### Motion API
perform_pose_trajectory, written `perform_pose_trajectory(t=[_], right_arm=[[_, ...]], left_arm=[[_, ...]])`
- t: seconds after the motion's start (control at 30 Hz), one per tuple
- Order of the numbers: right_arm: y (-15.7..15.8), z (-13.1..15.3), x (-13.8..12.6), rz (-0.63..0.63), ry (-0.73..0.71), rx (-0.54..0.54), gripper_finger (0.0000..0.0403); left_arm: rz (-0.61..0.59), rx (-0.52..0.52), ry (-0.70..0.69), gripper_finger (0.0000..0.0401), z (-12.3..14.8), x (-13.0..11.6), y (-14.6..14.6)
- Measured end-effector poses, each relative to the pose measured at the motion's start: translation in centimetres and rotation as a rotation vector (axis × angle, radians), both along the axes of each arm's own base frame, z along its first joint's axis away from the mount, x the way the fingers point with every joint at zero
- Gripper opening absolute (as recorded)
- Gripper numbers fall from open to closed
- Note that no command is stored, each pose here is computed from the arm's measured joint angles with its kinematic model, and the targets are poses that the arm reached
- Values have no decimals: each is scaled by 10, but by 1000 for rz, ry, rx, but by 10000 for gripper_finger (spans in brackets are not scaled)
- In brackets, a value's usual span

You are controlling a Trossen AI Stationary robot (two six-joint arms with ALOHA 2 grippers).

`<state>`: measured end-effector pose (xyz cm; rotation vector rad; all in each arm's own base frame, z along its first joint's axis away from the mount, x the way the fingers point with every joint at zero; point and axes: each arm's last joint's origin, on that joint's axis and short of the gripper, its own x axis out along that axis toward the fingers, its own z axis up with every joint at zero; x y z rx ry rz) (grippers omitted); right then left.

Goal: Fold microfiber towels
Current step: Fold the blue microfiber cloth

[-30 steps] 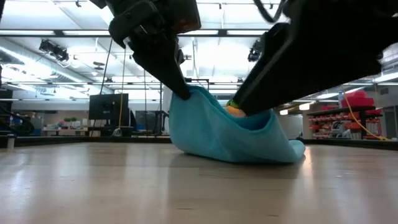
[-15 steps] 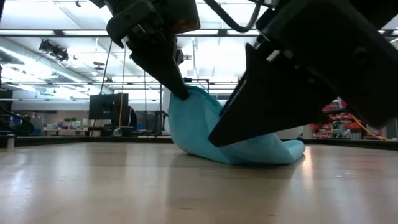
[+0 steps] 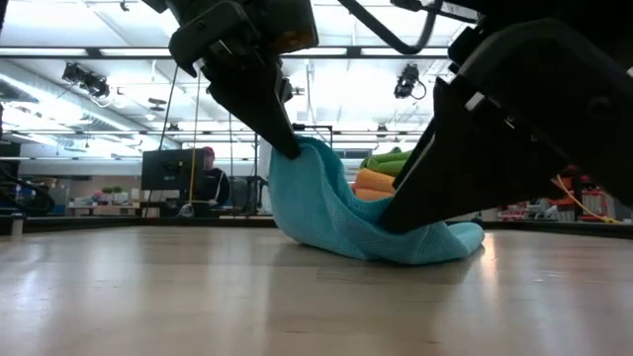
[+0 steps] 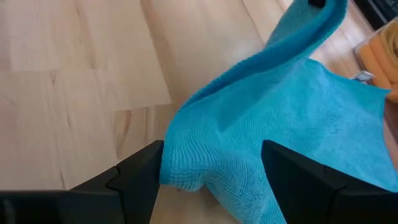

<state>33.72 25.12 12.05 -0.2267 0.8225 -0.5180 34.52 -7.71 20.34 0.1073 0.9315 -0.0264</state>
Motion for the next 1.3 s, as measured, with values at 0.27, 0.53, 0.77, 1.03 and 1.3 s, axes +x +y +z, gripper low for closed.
perform_pose_trajectory(t=[0.27, 0.53, 0.77, 1.03, 1.3], right_arm=[[2, -1, 3, 28, 17, 56, 264], [11, 2, 7, 163, 35, 10, 230], [9, 1, 5, 251, 127, -90, 223], [6, 2, 6, 244, 124, -148, 223], [-4, 2, 13, 202, 113, -134, 220]], left_arm=[[-3, 5, 11, 25, -1, -1, 0], [-20, 17, 5, 22, 0, 0, 0], [-21, 28, 10, 31, -1, 1, 6], [8, 38, 9, 17, 0, 4, 21], [6, 39, 3, 23, 0, 4, 22]])
